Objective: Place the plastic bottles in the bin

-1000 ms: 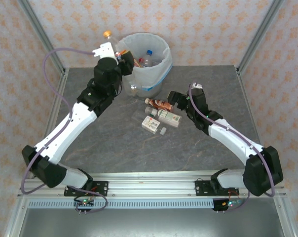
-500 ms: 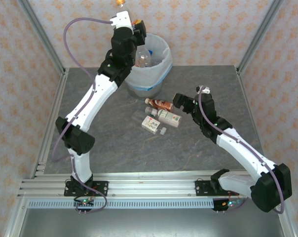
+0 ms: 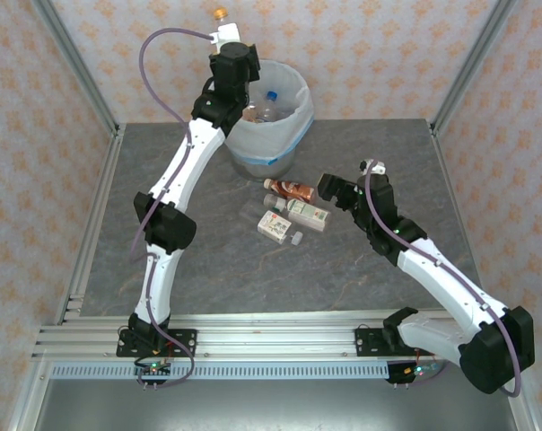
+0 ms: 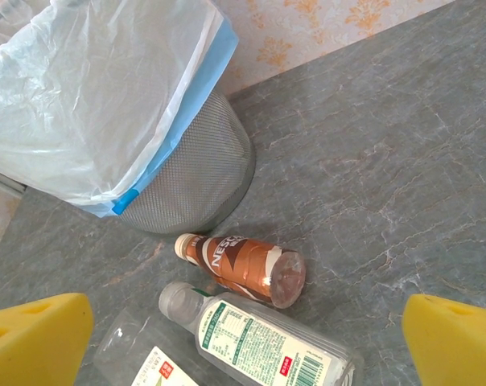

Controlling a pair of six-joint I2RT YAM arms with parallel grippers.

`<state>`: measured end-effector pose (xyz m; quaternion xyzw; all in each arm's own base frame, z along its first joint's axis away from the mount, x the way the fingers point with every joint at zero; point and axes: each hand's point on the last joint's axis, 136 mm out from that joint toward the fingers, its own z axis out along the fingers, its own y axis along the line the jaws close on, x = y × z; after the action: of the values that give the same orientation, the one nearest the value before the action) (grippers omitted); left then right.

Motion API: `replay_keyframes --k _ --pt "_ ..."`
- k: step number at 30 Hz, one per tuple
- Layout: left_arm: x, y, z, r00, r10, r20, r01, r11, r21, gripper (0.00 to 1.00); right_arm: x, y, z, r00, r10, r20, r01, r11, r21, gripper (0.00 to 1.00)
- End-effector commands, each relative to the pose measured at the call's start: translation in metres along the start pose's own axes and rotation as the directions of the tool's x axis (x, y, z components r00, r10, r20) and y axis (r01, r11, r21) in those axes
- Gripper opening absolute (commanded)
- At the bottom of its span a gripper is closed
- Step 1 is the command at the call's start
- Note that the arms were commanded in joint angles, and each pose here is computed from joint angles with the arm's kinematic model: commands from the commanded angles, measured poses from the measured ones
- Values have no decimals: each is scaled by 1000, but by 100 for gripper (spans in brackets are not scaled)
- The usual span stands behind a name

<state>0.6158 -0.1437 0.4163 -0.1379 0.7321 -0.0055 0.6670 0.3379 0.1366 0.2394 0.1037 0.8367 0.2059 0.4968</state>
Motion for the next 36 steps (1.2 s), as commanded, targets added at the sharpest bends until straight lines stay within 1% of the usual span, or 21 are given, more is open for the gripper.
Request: replay_keyframes --k 1,2,4,5,6,7,8,9,12,13,16,19,20,27,36 --pt "17 12 5 998 4 -70 -6 1000 -25 0 3 -7 -2 1000 -15 6 15 1000 27 99" --pt "27 16 7 996 2 -94 -5 999 -37 4 3 -7 -2 1000 -15 7 15 999 28 99" --pt "50 18 12 989 11 -148 -15 999 -31 15 4 -8 -1 1000 -12 7 12 1000 29 99" --pt "57 18 14 986 15 -164 -20 999 -29 18 4 -7 -1 1000 -13 8 12 1000 28 99" --pt "64 19 15 984 16 -175 -22 999 -32 24 3 -7 -1 1000 -14 8 14 1000 27 99" --pt "66 21 15 983 14 -181 -20 999 -33 38 3 -7 0 1000 -15 9 15 999 29 99" --pt "65 21 15 983 10 -184 -16 999 -30 57 3 -8 0 1000 -16 7 16 999 30 99" --pt "60 23 13 983 1 -183 -6 1000 -30 70 3 -8 0 1000 -17 7 17 999 30 99" --pt "36 25 4 988 -22 -153 18 999 -27 78 5 -9 1 1000 -19 4 18 999 37 99" --pt "26 29 0 990 -31 -137 26 999 -38 83 6 -10 2 1000 -19 3 19 999 38 99" --pt "5 34 -13 992 -64 -113 59 997 -47 93 7 -11 5 1000 -16 2 16 999 41 99" --pt "-3 34 -22 989 -89 -120 85 996 -36 100 9 -10 8 1000 -17 -7 18 999 37 99" --pt "-2 35 -24 987 -95 -128 91 995 -37 100 9 -9 9 1000 -17 -10 17 999 36 99" --pt "4 49 -29 976 -137 -172 124 989 -83 100 12 -8 13 1000 -13 -25 14 999 31 99" --pt "14 41 -35 962 -122 -243 119 993 -25 100 16 -10 18 999 -21 -42 23 999 42 99"
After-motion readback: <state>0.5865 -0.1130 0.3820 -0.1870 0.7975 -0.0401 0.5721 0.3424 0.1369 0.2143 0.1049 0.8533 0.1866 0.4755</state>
